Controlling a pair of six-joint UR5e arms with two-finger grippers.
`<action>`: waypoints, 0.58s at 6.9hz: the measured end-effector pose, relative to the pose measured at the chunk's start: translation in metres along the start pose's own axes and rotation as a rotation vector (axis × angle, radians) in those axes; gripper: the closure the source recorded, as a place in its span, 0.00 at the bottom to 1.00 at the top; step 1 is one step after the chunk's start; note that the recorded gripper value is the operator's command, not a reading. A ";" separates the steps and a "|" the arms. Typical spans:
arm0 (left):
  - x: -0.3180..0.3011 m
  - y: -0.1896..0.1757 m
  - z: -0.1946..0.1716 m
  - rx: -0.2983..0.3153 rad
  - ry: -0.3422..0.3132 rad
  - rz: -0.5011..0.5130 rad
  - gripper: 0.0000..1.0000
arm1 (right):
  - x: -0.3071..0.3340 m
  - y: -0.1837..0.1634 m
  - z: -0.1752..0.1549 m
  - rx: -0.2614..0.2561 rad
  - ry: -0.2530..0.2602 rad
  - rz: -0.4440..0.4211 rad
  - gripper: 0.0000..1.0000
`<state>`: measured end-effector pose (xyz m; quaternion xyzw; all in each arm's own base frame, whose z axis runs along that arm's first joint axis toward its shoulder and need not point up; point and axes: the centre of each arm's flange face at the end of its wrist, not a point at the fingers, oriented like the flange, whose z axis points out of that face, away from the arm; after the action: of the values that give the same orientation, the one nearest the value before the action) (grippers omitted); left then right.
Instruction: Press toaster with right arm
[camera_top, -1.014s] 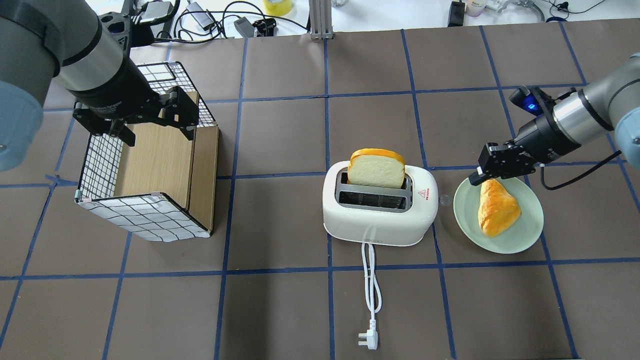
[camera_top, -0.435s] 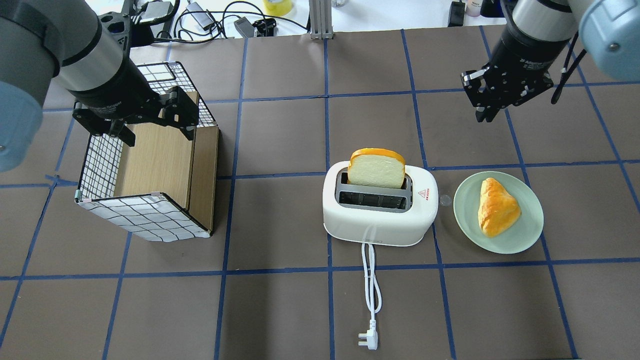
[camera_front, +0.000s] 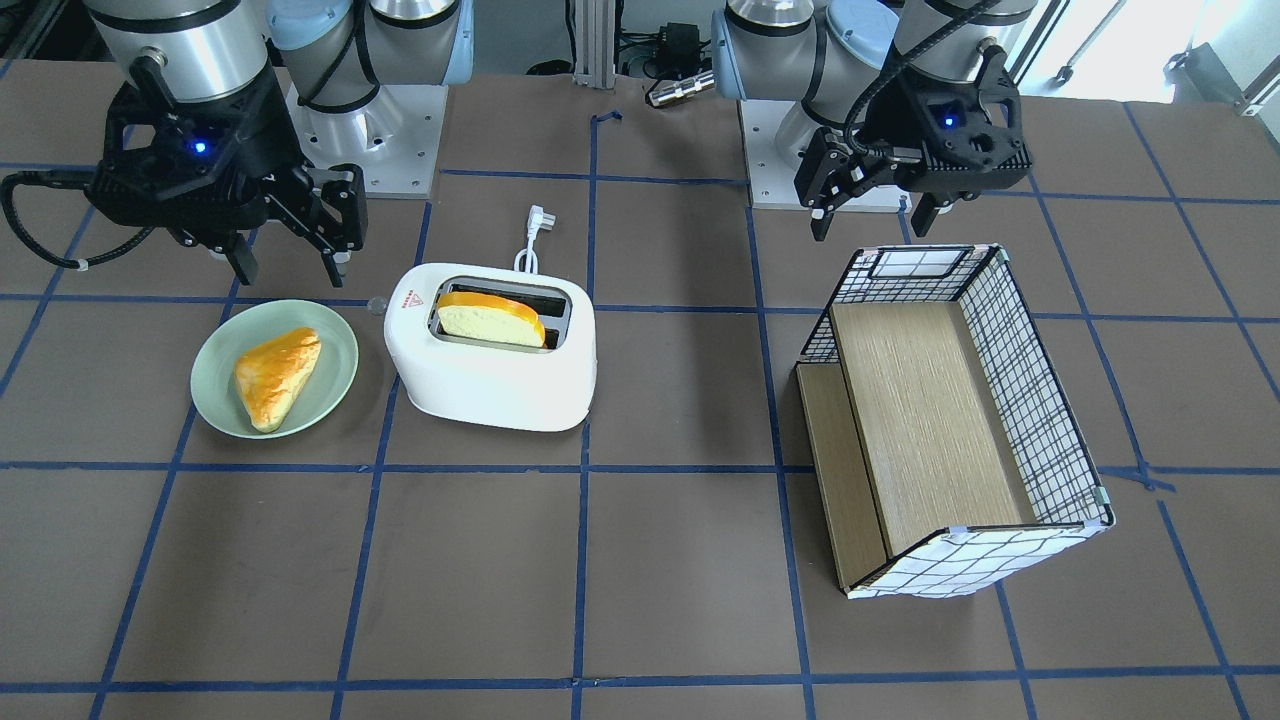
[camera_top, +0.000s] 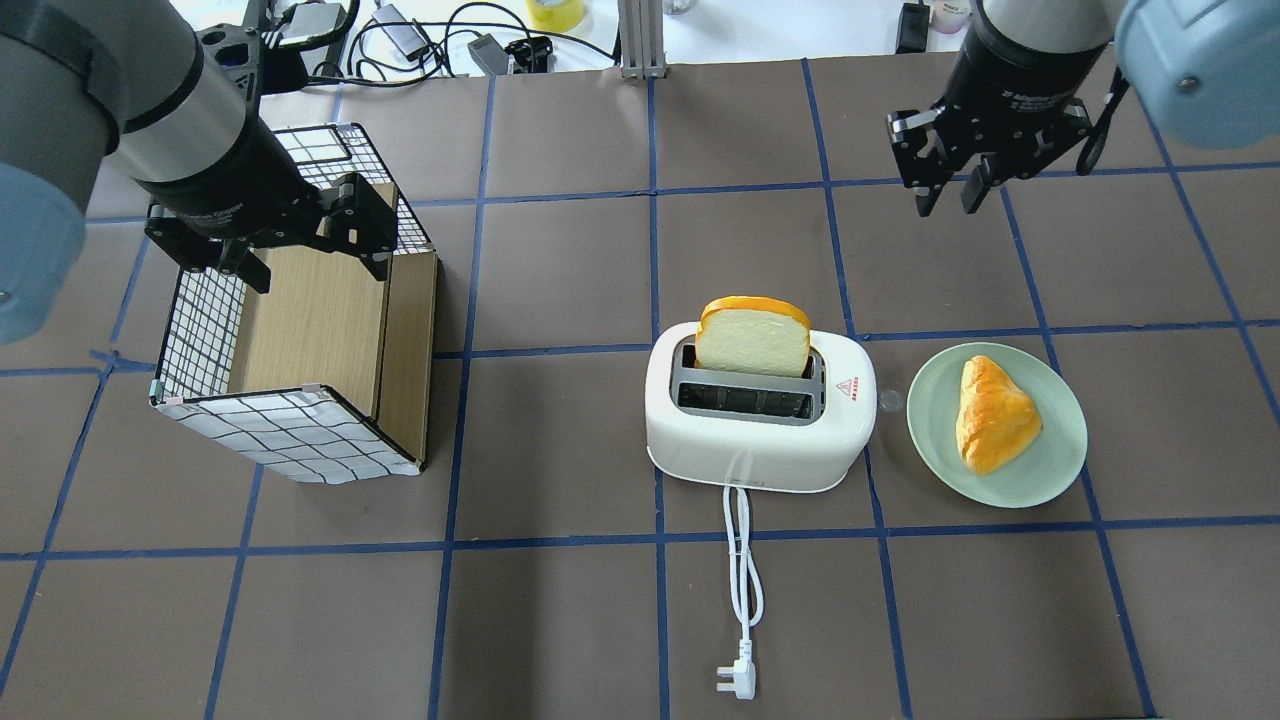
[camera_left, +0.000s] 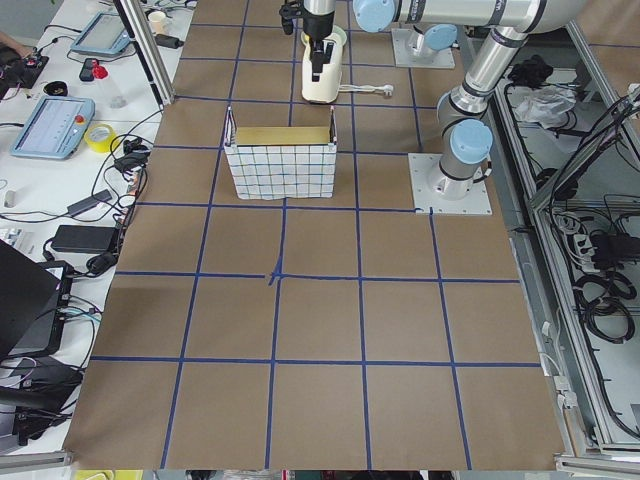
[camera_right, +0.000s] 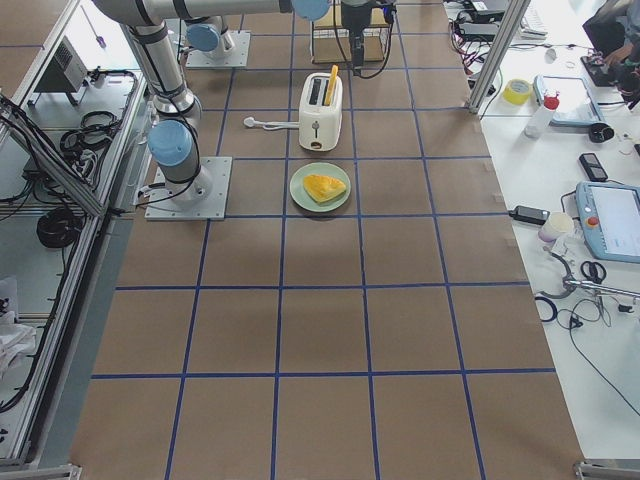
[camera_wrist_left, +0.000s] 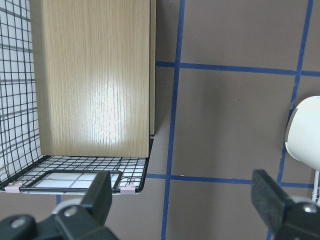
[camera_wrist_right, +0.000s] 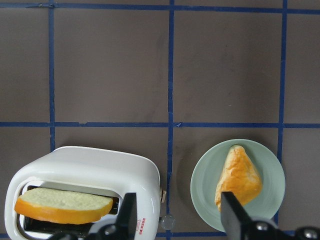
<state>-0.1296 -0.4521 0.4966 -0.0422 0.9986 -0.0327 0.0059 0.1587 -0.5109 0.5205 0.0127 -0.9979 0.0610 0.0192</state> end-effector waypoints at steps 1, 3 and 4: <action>0.000 0.000 0.000 0.000 0.000 0.000 0.00 | -0.003 0.001 -0.004 0.007 -0.004 -0.001 0.00; 0.000 0.000 0.000 0.000 0.000 0.000 0.00 | -0.003 0.004 -0.011 -0.027 -0.005 -0.002 0.00; 0.000 0.000 0.000 0.000 0.000 0.000 0.00 | -0.003 0.006 -0.012 -0.044 -0.003 -0.002 0.00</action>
<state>-0.1296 -0.4520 0.4966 -0.0422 0.9986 -0.0328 0.0059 0.1617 -0.5039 0.5314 0.0135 -0.9990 0.0391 0.0182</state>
